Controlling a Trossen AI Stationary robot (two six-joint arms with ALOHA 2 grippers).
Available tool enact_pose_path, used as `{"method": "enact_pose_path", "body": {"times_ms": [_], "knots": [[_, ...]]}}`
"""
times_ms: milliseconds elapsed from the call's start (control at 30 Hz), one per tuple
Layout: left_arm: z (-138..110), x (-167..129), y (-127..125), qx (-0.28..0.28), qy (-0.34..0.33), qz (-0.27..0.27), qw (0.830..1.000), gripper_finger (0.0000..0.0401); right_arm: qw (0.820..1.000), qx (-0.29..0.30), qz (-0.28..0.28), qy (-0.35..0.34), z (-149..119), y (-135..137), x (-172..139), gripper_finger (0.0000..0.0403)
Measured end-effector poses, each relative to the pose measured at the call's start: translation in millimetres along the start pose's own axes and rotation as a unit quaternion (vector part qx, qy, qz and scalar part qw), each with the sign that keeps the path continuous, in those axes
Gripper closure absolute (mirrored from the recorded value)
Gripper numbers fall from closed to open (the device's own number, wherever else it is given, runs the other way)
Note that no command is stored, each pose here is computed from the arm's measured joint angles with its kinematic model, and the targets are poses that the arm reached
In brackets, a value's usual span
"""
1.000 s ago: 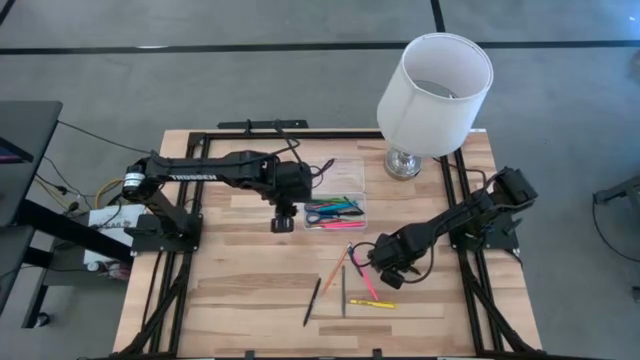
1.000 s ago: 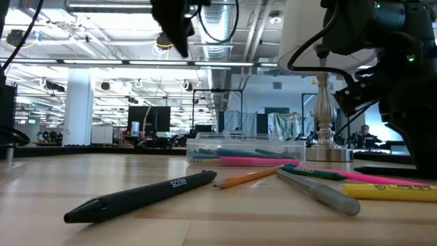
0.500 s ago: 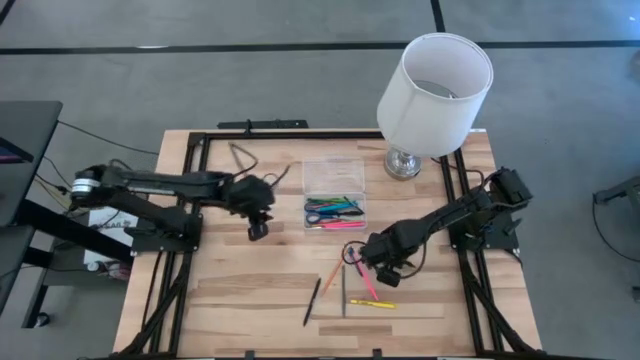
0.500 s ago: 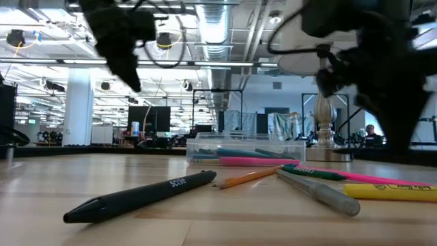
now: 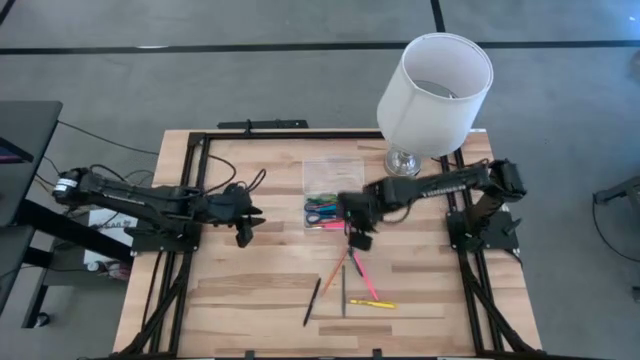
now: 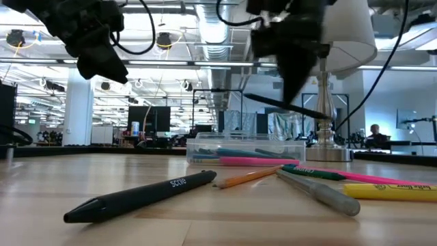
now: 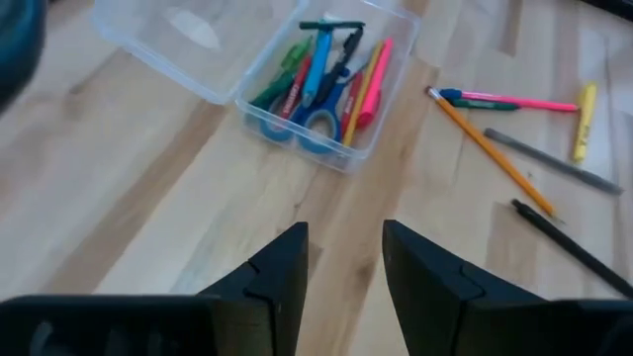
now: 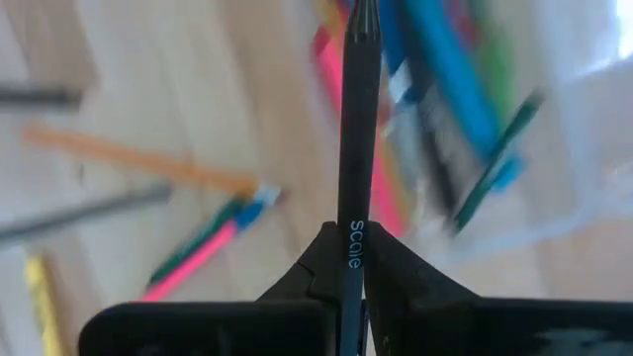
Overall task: Pick & place school supplies into a supply box
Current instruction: Put the black ballpen into the transparent supply box
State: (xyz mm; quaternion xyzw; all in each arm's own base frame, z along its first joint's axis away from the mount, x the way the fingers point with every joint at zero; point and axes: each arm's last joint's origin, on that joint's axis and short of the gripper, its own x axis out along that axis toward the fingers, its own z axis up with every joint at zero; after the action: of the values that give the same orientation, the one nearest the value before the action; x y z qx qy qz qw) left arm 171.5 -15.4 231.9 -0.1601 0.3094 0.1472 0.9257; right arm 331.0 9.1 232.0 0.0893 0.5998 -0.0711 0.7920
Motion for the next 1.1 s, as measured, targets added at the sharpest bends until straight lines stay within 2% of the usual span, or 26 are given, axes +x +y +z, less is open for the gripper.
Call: {"method": "enact_pose_path", "body": {"times_ms": [167, 300, 600, 933, 1100], "knots": [[-0.9, -0.5, -0.9, 0.010, -0.011, 0.020, 1.000, 0.0276, 0.998, -0.009, -0.003, -0.058, 23.8, -28.5, -0.9, 0.0395], [-0.7, -0.5, -0.5, 0.012, -0.014, 0.028, 0.999, 0.0276, 0.995, -0.045, 0.008, -0.089, 35.9, -35.2, 10.8, 0.0392], [-1.0, -0.6, -1.1, 0.003, -0.014, 0.026, 1.000, 0.0276, 0.995, -0.095, 0.004, -0.042, 37.6, -35.1, 48.0, 0.0392], [-0.6, -0.7, -0.4, -0.002, -0.021, 0.038, 0.999, 0.0276, 0.984, -0.180, -0.011, 0.006, 30.3, -38.4, 55.9, 0.0376], [-0.4, -0.7, 0.1, -0.008, -0.026, 0.045, 0.999, 0.0276, 0.984, -0.178, -0.013, 0.006, 30.9, -43.8, 55.8, 0.0363]]}}
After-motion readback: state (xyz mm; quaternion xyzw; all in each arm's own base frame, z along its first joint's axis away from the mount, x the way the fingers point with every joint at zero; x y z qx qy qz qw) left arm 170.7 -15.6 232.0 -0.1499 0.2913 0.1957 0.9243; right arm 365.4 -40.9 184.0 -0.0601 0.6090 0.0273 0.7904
